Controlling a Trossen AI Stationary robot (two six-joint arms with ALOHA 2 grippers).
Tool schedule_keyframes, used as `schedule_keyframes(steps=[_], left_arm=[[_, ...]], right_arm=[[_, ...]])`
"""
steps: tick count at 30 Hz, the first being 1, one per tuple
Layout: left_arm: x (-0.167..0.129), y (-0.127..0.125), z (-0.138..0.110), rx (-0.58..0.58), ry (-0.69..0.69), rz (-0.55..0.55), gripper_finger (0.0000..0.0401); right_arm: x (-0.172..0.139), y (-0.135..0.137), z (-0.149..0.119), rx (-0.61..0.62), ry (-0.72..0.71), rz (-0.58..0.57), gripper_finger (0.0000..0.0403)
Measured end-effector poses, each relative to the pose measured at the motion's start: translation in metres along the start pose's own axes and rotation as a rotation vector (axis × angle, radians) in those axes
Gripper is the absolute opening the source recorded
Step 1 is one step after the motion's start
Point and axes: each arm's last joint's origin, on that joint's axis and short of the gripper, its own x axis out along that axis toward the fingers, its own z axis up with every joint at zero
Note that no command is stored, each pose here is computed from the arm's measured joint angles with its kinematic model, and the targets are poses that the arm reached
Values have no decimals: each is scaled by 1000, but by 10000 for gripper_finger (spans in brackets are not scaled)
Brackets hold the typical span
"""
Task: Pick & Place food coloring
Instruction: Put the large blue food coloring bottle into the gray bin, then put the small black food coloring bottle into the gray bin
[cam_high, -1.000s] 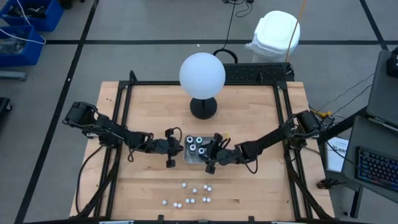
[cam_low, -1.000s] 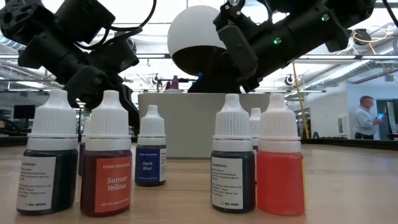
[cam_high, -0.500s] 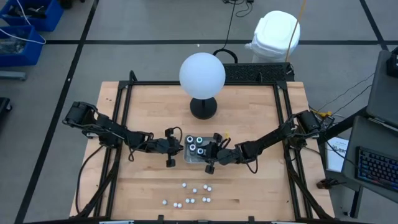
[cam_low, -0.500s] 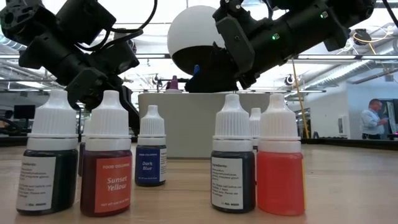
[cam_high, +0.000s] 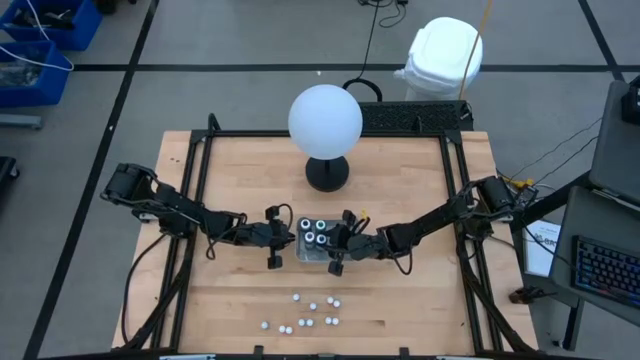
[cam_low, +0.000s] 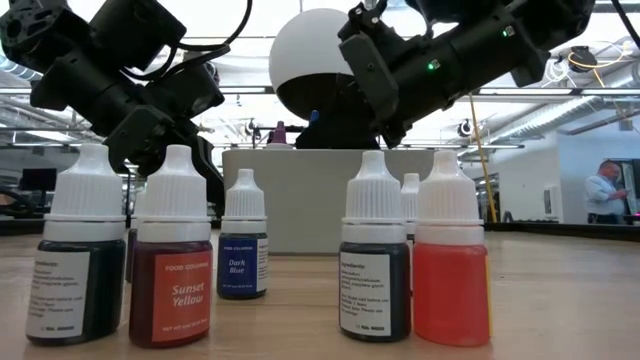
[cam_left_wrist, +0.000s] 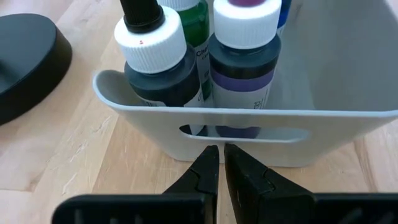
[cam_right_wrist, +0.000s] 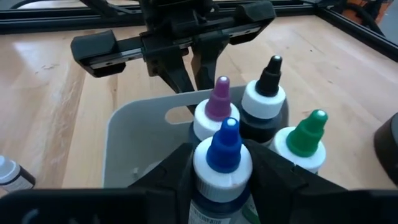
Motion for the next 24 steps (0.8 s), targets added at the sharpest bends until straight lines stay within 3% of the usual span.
schedule_keyframes(steps=[15, 19, 24], left_arm=[[0, 0, 0, 0, 0, 0, 35], [0, 0, 0, -1, 0, 0, 35], [-1, -1, 1, 0, -4, -5, 35]], right_arm=[[1, -2, 5, 9, -38, -1, 205], [-12, -3, 23, -38, -86, 8, 219], [-53, -18, 59, -88, -91, 6, 226]])
